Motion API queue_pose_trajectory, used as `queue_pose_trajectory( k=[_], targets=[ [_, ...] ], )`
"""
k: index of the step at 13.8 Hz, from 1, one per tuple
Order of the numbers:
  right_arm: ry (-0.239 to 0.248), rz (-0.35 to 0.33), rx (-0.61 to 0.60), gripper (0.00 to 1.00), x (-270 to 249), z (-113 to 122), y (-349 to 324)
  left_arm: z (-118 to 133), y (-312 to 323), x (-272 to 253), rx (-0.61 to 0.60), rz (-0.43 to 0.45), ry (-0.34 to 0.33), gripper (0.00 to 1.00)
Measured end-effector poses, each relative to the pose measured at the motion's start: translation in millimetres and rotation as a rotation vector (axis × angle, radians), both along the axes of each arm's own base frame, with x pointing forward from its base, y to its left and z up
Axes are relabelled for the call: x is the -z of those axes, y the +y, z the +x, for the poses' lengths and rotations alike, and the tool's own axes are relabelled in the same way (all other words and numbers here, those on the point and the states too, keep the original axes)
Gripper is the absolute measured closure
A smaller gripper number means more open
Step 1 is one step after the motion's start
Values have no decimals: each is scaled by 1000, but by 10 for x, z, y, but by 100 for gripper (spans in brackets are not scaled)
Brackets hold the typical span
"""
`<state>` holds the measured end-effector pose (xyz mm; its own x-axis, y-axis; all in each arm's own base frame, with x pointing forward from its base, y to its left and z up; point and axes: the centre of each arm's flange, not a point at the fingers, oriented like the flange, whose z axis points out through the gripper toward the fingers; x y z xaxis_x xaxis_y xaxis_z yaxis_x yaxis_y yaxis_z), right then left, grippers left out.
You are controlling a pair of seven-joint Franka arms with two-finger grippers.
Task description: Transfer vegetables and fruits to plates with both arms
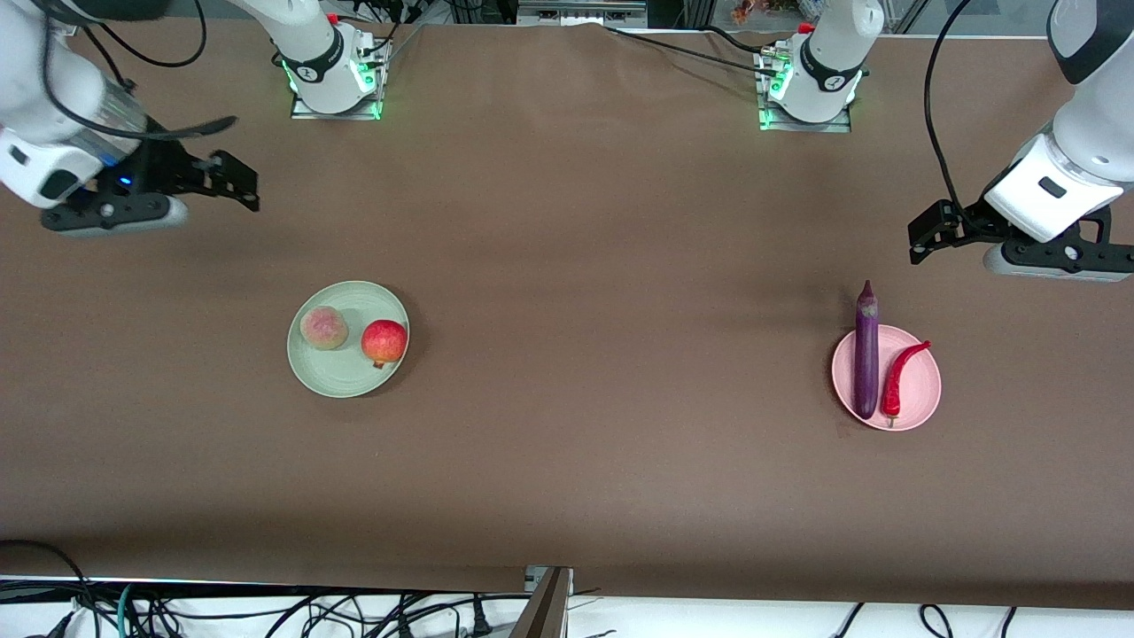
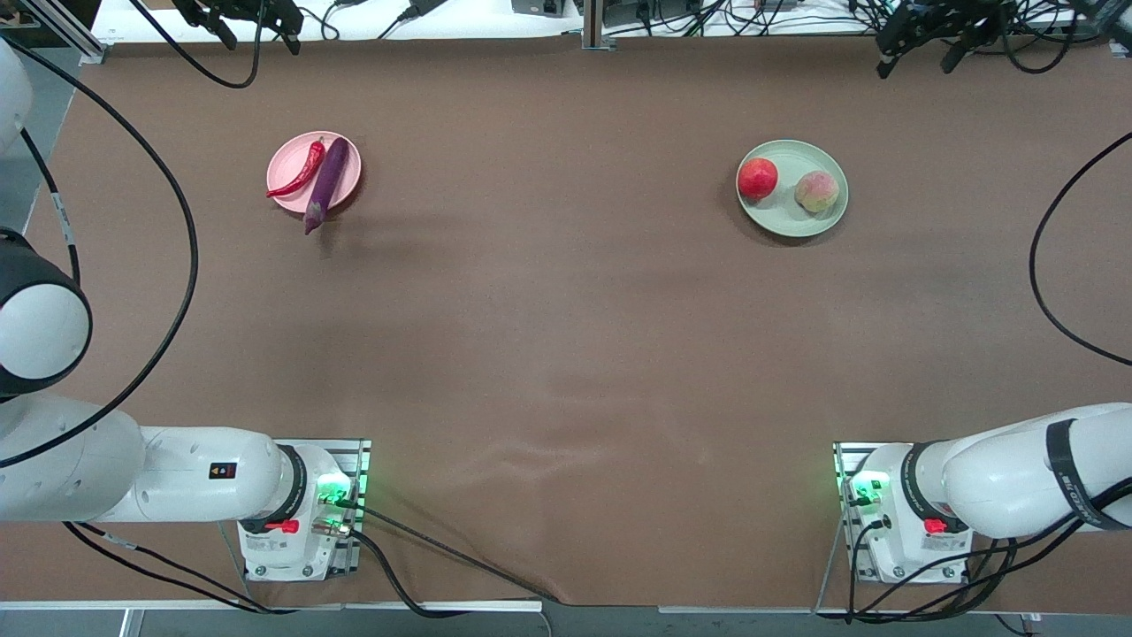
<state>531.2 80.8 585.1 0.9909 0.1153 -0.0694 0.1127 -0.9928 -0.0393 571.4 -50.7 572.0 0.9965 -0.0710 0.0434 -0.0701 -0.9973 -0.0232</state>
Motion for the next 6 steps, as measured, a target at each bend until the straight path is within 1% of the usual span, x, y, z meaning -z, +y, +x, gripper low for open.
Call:
queue_pose_trajectory(
  k=[2, 6],
  targets=[
    [5, -2, -4, 0, -107, -9, 19, -1, -6, 0, 1, 0, 0, 0],
    [15, -7, -10, 0, -47, 40, 66, -3, -17, 1, 4, 0, 1, 0]
  ],
)
